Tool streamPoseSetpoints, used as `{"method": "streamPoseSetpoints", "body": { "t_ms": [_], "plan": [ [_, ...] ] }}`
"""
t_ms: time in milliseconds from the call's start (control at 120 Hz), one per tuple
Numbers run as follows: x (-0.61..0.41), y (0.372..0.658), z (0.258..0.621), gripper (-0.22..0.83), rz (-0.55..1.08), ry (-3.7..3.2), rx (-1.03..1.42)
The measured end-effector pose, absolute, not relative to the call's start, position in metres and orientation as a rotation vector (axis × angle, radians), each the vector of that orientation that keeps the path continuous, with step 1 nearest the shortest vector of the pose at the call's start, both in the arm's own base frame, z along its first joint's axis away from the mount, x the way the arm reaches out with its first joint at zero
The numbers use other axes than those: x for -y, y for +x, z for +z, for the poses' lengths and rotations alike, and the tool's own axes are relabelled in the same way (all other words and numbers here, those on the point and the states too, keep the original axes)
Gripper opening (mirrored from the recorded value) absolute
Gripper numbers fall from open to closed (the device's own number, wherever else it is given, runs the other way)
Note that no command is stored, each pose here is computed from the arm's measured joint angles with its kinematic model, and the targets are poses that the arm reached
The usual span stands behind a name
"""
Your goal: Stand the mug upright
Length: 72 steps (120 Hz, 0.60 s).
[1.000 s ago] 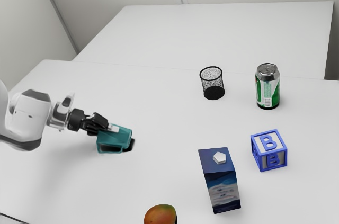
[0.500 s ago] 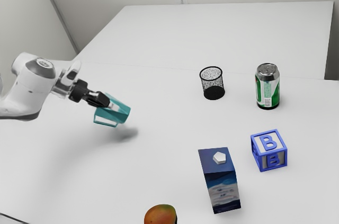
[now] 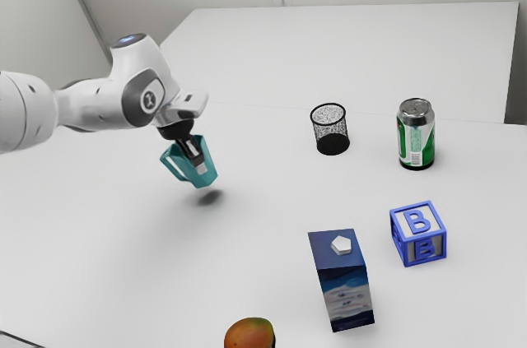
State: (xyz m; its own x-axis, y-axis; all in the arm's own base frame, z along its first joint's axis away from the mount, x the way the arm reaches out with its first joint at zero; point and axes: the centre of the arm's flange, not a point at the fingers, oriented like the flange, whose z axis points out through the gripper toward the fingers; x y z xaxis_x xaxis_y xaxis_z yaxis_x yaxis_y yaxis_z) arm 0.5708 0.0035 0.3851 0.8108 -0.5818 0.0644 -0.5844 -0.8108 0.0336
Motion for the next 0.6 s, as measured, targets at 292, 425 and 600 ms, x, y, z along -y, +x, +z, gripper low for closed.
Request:
{"method": "streamPoseSetpoints", "body": {
  "t_ms": [292, 425, 600],
  "plan": [
    [0.025, 0.574, 0.364, -0.17, 0.001, 3.030, 0.883],
    [0.027, 0.574, 0.361, -0.17, -0.007, 3.061, 0.818],
    [0.025, 0.574, 0.347, -0.17, -0.020, 3.089, 0.733]
  ]
}}
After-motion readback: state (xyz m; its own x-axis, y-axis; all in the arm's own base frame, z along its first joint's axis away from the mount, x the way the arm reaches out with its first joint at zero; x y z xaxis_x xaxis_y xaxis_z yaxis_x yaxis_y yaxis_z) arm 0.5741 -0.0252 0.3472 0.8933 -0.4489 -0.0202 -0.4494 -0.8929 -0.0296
